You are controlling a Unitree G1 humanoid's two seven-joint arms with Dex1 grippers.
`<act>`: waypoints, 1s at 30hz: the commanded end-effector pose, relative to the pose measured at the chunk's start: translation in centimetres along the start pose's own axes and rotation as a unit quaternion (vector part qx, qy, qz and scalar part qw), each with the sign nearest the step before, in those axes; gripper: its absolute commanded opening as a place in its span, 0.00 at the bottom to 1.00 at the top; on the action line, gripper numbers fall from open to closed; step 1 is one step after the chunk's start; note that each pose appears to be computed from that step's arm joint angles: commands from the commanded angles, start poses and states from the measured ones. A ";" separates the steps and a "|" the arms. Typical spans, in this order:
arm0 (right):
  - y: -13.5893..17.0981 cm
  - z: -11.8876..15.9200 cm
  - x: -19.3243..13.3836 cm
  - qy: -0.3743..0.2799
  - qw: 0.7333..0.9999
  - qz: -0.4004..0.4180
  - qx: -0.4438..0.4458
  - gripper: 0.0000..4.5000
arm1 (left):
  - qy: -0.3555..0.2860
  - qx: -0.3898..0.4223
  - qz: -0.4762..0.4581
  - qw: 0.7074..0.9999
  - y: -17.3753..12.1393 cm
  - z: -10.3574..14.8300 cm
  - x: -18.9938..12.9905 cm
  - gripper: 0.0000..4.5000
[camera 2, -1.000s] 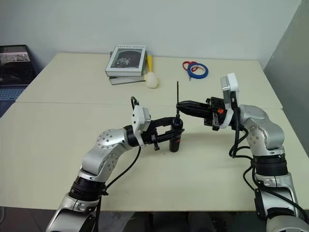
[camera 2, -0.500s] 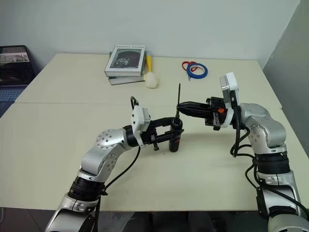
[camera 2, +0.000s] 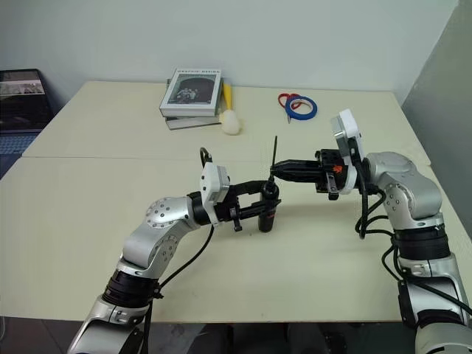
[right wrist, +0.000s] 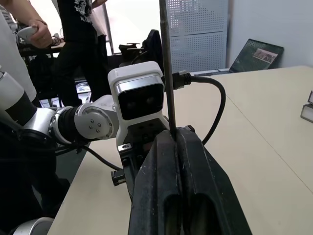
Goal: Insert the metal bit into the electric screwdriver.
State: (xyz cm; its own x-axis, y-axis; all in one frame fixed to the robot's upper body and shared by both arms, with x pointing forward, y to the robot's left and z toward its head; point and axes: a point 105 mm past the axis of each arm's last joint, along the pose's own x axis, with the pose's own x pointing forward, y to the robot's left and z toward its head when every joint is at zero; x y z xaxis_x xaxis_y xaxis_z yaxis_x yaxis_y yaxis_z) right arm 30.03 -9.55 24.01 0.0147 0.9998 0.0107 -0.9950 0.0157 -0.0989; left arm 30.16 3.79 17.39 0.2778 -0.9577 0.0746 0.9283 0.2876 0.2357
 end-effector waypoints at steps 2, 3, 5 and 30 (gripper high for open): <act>0.7 0.0 0.3 0.021 0.999 0.028 -0.009 0.11 | 0.009 0.008 0.024 1.000 0.8 -0.1 -0.7 0.36; 0.7 0.1 0.3 0.020 0.999 0.029 -0.007 0.15 | 0.009 0.008 0.024 1.000 0.9 -0.1 -0.7 0.36; 0.7 0.1 0.2 0.021 0.999 0.030 -0.006 0.27 | 0.009 0.009 0.024 1.000 0.9 0.0 -0.7 0.36; 0.1 -0.1 -6.0 0.090 0.978 -0.164 -0.088 1.00 | 0.100 0.182 0.092 0.974 6.8 4.5 0.2 0.36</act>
State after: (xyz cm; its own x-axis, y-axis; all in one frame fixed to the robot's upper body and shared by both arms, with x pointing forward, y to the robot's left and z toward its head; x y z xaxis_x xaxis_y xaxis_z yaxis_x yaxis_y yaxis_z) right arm 30.70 -15.27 21.95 0.3301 0.9324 -0.1473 -0.9335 0.2993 -0.1973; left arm 34.79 5.55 20.90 0.4790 -0.8766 -0.0471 0.7883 0.4059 0.4624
